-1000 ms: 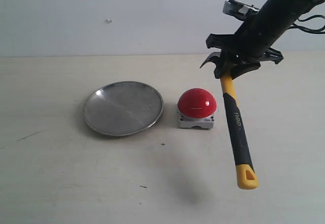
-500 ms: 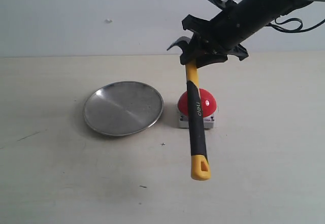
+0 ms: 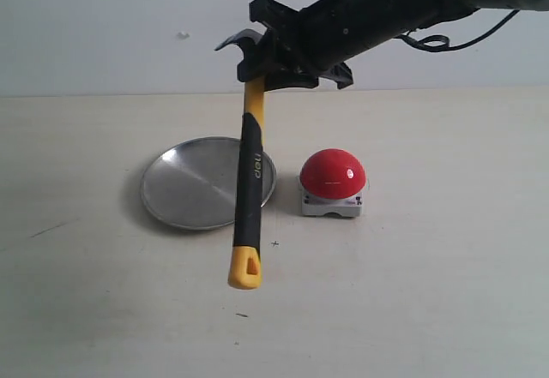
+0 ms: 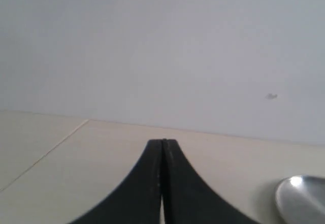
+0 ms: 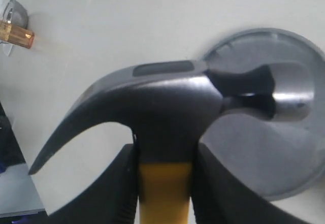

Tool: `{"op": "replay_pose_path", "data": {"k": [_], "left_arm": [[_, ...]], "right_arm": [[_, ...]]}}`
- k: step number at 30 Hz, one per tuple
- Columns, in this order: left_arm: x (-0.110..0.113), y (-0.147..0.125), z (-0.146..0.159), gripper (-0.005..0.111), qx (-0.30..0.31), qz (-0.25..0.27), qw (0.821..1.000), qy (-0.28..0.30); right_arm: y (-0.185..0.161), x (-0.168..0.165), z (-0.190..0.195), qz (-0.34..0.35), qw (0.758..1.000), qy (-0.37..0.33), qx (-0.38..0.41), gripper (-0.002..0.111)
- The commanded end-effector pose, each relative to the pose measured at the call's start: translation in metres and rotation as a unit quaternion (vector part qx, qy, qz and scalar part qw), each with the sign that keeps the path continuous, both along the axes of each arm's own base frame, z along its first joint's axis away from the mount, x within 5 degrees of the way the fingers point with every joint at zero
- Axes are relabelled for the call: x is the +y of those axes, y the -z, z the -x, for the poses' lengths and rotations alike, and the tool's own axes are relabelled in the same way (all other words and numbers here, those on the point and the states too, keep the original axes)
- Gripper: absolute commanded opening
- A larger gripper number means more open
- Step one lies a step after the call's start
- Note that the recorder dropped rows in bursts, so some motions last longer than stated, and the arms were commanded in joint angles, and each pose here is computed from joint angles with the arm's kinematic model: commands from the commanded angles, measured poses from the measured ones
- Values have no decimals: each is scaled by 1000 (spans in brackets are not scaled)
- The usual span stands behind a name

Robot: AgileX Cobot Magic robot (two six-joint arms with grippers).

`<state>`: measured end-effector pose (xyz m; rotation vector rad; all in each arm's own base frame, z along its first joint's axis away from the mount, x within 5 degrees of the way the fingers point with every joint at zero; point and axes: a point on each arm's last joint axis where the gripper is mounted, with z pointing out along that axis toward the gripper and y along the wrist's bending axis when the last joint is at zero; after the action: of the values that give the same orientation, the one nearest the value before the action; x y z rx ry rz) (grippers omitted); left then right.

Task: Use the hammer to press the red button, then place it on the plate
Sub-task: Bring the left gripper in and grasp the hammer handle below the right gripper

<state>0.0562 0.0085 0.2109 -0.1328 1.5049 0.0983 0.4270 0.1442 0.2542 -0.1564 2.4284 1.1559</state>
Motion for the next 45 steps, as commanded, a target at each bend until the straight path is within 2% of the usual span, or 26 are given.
{"op": "replay_pose_path", "data": {"k": [1, 5, 10, 13, 19, 22, 23, 26, 27, 29, 30, 31, 33, 35, 36, 37, 40, 42, 44, 45], "left_arm": [[0, -2, 1, 0, -36, 150, 988, 11], [0, -4, 1, 0, -51, 183, 982, 17], [-2, -15, 1, 0, -110, 222, 968, 42], [-4, -18, -6, 0, -109, 211, 970, 60], [-13, -18, -42, 0, -2, 194, 974, 113], [-14, -30, -81, 0, 92, 157, 974, 137], [-18, -31, -101, 0, 144, 146, 964, 172], [-31, -32, -128, 0, 209, 135, 930, 271], [-38, -32, -137, 0, 229, 127, 909, 326], [-46, -31, -148, 0, 250, 137, 874, 394], [-50, -27, -161, 0, 272, 162, 840, 440], [-51, -23, -168, 0, 288, 173, 827, 450], [-50, -10, -185, 0, 348, 206, 790, 460], [-53, 7, -198, 2, 382, 249, 737, 498], [-56, 11, -201, 4, 385, 254, 725, 512], [-64, 19, -205, 12, 392, 244, 711, 531], [-92, 30, -211, 35, 394, 191, 687, 579], [-104, 30, -215, 46, 407, 184, 684, 577], [-111, 29, -220, 59, 425, 186, 688, 558], [-114, 28, -222, 62, 429, 182, 690, 554]], "right_arm": [[-17, 23, 3, -35, 999, 7, -31, 0], [-19, 31, 4, -51, 997, 3, -50, 0], [-9, 32, 8, -67, 996, -3, -58, 0], [-5, 31, 8, -58, 996, -7, -61, 0], [-5, 32, 10, -57, 997, -17, -57, 0], [-5, 31, 9, -56, 997, -12, -59, 0], [-5, 31, 9, -55, 997, -11, -59, 0], [-5, 31, 9, -56, 997, -10, -60, 0], [-5, 31, 9, -56, 997, -7, -59, 0], [-5, 30, 8, -55, 997, -1, -61, 0], [-5, 30, 6, -55, 997, 10, -59, 0], [-5, 29, 6, -55, 997, 15, -57, 0], [-5, 28, 4, -53, 997, 25, -59, 0], [-5, 27, 3, -51, 996, 33, -62, 0], [-5, 27, 3, -50, 996, 34, -63, 0], [-5, 27, 2, -51, 996, 39, -62, 0], [-4, 27, 2, -48, 997, 41, -54, 0], [-3, 26, 2, -45, 997, 44, -55, 0], [-3, 26, 1, -43, 996, 49, -58, 0], [-3, 26, 1, -43, 996, 49, -58, 0]]}}
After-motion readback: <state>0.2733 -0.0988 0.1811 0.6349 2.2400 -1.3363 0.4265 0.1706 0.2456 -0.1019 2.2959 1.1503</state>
